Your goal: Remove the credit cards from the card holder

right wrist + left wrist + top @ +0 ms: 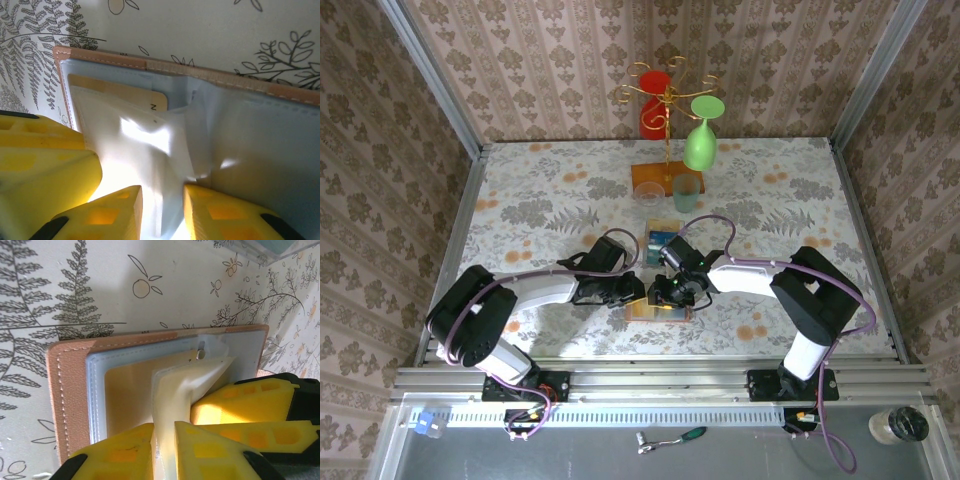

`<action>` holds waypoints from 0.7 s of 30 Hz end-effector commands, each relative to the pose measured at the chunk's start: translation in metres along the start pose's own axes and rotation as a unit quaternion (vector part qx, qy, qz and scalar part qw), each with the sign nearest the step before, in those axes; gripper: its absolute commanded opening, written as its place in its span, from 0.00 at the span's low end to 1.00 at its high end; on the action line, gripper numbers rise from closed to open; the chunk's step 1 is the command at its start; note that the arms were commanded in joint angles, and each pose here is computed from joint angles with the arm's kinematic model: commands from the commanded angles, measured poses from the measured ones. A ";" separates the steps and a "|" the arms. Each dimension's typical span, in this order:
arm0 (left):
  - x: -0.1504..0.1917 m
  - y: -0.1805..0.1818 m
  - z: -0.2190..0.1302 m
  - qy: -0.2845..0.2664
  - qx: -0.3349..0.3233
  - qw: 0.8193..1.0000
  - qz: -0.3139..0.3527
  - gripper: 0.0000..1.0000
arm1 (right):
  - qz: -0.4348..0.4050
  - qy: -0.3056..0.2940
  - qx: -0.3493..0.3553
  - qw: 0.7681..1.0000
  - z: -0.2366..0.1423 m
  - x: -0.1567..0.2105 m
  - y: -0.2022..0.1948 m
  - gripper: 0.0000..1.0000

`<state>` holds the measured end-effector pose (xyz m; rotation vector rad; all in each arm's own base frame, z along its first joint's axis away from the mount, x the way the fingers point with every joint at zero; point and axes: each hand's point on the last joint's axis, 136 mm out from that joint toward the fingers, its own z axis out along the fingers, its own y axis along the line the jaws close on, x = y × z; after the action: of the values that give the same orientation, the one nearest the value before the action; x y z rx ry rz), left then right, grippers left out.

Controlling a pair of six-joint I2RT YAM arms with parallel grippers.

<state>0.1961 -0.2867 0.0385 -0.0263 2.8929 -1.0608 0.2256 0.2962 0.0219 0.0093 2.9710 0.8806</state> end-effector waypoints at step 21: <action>0.000 -0.042 -0.011 0.005 0.021 0.999 0.037 0.22 | 0.019 -0.106 -0.016 0.994 -0.076 -0.020 -0.010 0.30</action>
<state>0.1969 -0.3033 0.0620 0.0345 2.8673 -1.0965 0.2435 0.2667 0.0836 0.0829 2.7647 0.9444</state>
